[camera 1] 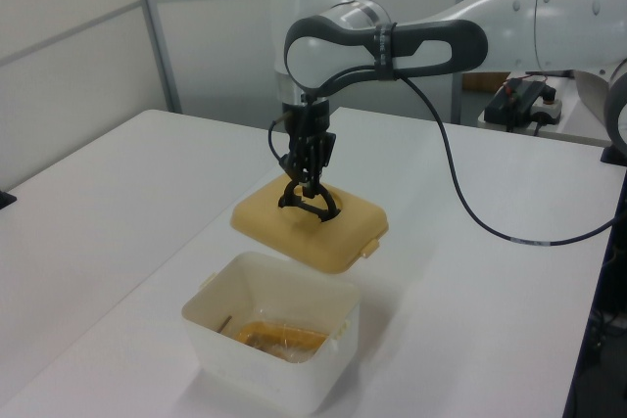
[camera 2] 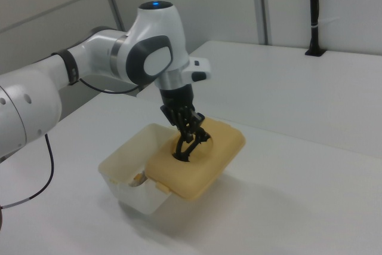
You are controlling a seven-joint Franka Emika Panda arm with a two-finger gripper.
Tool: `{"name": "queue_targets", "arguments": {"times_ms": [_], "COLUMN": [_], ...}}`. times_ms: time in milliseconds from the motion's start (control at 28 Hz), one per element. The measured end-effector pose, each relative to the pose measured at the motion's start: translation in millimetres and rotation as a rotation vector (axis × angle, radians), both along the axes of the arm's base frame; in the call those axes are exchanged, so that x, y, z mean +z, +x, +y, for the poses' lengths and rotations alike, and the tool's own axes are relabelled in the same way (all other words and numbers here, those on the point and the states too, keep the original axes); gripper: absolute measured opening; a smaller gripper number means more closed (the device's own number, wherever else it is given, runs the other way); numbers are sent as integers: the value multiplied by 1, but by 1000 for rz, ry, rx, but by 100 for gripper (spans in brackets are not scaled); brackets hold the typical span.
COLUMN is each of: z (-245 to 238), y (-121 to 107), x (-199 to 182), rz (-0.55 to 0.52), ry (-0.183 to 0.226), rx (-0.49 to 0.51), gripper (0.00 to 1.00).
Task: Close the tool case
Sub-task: 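Lift the tan lid by its handle and carry it over the white box, then lower the tan lid onto the white box rim and press it down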
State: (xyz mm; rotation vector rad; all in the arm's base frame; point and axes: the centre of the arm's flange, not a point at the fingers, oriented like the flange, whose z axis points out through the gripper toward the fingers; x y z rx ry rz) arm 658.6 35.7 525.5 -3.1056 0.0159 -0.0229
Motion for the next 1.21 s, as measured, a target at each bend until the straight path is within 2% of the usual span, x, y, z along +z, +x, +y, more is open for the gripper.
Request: {"name": "queue_targets", "arguments": {"times_ms": [571,1214], "z": [80,161], "y": [-10,-30], "x": [5,0], "rz": [-1,30], "ry": [2,-4], "rx": [37,98], "gripper": [11,11]}}
